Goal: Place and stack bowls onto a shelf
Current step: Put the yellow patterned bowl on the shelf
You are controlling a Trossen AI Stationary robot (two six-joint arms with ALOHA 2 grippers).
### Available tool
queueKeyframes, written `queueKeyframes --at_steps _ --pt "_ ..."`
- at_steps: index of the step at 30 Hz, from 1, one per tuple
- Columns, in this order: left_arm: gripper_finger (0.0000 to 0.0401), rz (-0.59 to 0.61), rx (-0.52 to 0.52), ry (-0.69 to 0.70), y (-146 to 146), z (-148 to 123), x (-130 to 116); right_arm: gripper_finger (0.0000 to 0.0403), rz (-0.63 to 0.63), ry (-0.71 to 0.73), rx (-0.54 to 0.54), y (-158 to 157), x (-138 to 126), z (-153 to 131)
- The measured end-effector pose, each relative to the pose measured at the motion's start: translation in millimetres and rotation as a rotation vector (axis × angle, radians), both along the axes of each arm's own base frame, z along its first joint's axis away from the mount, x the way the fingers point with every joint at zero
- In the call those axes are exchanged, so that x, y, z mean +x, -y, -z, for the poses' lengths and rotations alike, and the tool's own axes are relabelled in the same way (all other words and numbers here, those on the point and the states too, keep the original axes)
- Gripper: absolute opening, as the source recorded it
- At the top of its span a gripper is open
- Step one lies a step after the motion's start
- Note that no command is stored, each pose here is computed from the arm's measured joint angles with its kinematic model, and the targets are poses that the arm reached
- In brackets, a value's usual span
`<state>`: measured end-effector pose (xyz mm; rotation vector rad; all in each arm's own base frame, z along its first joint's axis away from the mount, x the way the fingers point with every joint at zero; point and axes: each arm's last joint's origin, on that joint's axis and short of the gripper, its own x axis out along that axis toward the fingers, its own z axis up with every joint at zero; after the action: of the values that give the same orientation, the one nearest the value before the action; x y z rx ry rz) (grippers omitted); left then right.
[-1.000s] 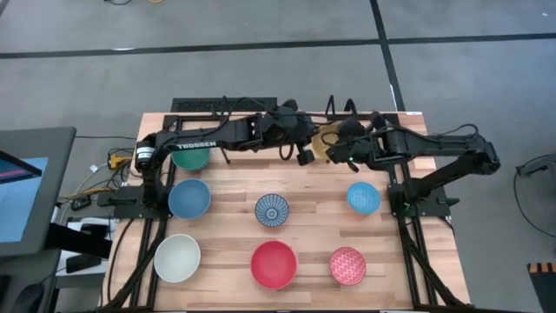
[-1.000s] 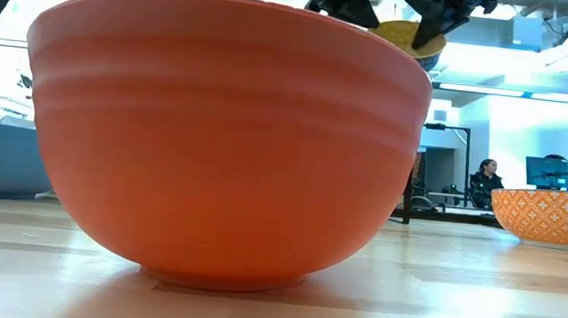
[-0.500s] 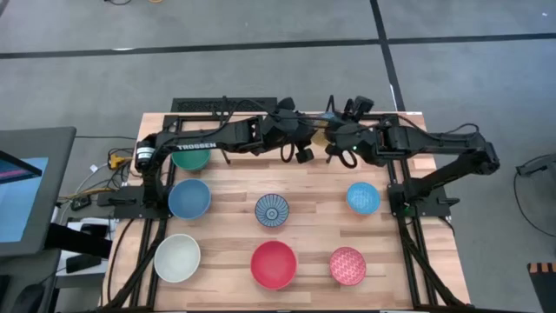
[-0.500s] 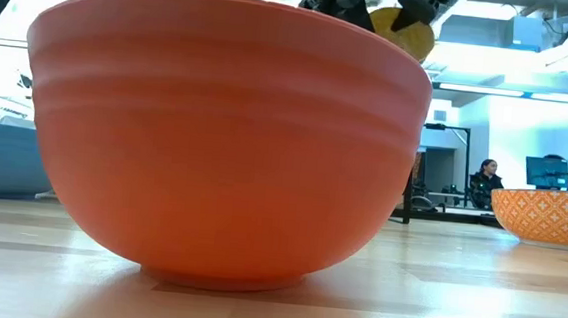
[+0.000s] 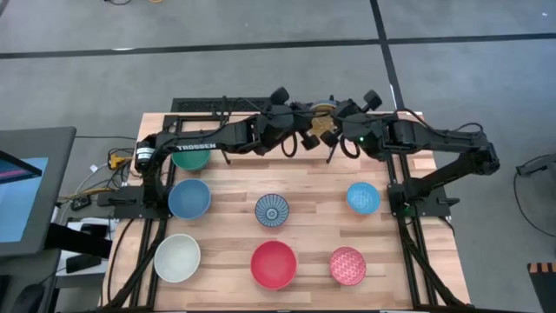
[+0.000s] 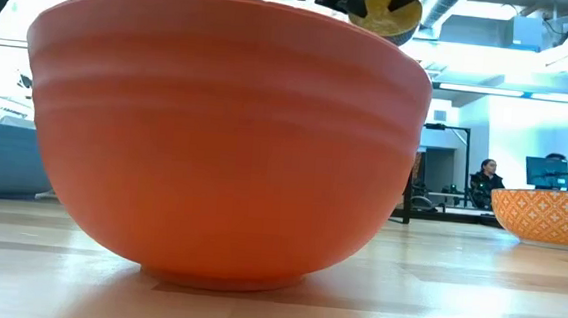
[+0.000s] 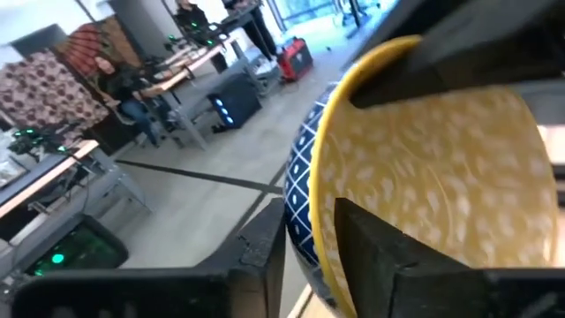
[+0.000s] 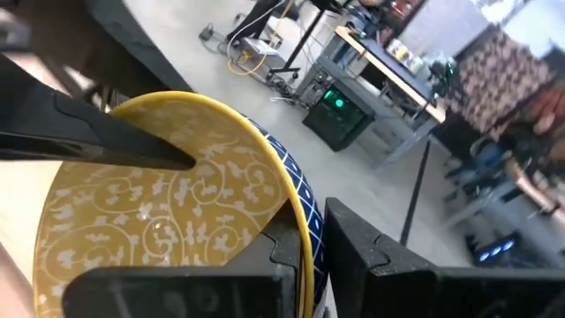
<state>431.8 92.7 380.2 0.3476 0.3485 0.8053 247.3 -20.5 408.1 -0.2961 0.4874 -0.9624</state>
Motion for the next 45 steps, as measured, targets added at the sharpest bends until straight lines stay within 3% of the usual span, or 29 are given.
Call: queueKeyframes --at_steps 6,12,14,18,21,24,27,31,35,39,45 --pt "0.0021 -0.012 0.007 0.017 -0.6 -2.0 0.0 0.0057 0.045 0.104 0.032 0.4 0.5 -2.2" --pt "0.0013 -0.004 0.010 -0.013 -3.6 -0.4 -1.1 0.0058 0.083 0.146 0.073 6.4 5.3 4.4" --pt "0.0009 -0.003 0.008 -0.045 -7.9 2.8 -2.1 0.0078 0.096 0.155 0.117 13.2 7.6 9.6" --pt "0.0000 -0.055 -0.029 -0.180 -25.6 21.1 -7.6 0.0162 0.059 0.217 0.261 26.6 9.3 13.4" --pt "0.0000 -0.063 -0.109 -0.178 -45.0 27.9 -13.0 0.0224 0.074 0.290 0.345 40.1 2.4 10.9" --pt "0.0000 -0.044 -0.226 -0.145 -67.8 26.4 -26.8 0.0263 0.116 0.340 0.346 49.5 -11.6 3.3" --pt "0.0000 0.017 -0.371 -0.115 -96.6 44.1 -36.8 0.0276 0.105 0.384 0.361 51.7 -24.5 -5.1" --pt "0.0000 0.003 -0.545 -0.078 -139.6 83.2 -41.7 0.0279 0.108 0.479 0.432 54.5 -40.4 -12.2" --pt "0.0000 -0.005 -0.680 -0.099 -165.0 129.6 -30.4 0.0280 0.116 0.540 0.552 54.3 -52.8 -12.5" --pt "0.0001 0.046 -0.741 -0.125 -166.1 145.8 -9.0 0.0280 0.189 0.501 0.642 50.9 -63.5 -3.7" --pt "0.0003 0.085 -0.725 -0.208 -165.7 147.0 13.7 0.0281 0.283 0.395 0.755 41.4 -75.4 10.0"
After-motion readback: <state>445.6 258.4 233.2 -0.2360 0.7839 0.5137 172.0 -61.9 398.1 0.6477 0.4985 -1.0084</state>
